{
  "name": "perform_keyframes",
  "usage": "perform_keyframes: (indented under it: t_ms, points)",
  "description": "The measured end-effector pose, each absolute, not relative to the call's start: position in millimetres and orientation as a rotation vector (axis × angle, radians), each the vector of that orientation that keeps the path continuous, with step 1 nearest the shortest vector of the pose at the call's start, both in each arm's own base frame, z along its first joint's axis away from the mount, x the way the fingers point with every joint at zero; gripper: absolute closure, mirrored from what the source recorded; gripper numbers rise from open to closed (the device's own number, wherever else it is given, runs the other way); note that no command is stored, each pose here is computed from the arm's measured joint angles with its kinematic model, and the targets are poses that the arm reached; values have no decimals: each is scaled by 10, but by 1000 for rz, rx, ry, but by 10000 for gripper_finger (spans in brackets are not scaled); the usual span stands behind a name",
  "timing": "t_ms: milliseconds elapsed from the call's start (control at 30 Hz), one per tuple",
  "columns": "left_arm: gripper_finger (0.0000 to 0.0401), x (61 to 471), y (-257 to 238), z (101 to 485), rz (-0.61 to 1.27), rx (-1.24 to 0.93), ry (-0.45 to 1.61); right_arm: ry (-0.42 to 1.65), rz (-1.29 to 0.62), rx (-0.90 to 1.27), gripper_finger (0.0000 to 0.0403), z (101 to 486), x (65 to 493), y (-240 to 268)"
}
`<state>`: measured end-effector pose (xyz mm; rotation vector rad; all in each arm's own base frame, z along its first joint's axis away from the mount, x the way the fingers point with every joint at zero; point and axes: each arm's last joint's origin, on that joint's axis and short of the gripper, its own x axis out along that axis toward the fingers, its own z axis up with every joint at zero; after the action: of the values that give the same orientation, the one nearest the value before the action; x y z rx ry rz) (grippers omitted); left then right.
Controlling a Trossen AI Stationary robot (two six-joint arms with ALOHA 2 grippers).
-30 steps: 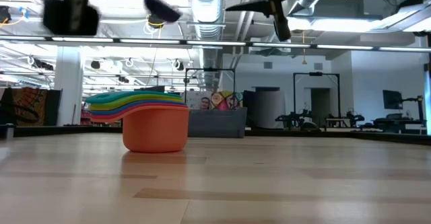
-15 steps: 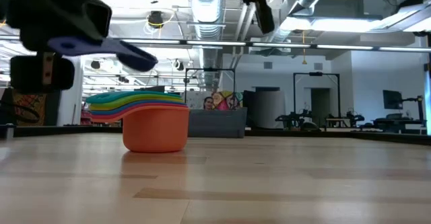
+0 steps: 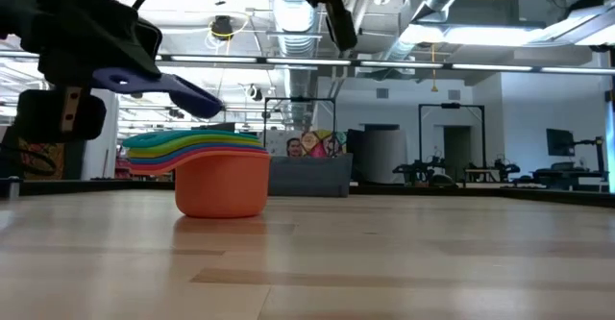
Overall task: Nest measuring cups in basket
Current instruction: Stack the dark blue measuring cup on top of the light blue measuring cup
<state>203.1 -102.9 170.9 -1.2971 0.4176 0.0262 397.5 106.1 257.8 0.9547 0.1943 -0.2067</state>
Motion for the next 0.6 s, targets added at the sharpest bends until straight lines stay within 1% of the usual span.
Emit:
perform_keyframes:
  t_ms: [267, 500, 600]
  points:
    - [401, 2047, -1033, 1755, 16, -1380, 377, 253, -235, 933, 296, 2557, 3982, 1069]
    - [401, 2053, -1039, 1776, 12, -1464, 372, 279, -217, 962, 296, 2544, 3964, 1125]
    - [401, 2090, -1060, 1849, -10, -1490, 358, 279, -213, 984, 296, 2545, 3957, 1152]
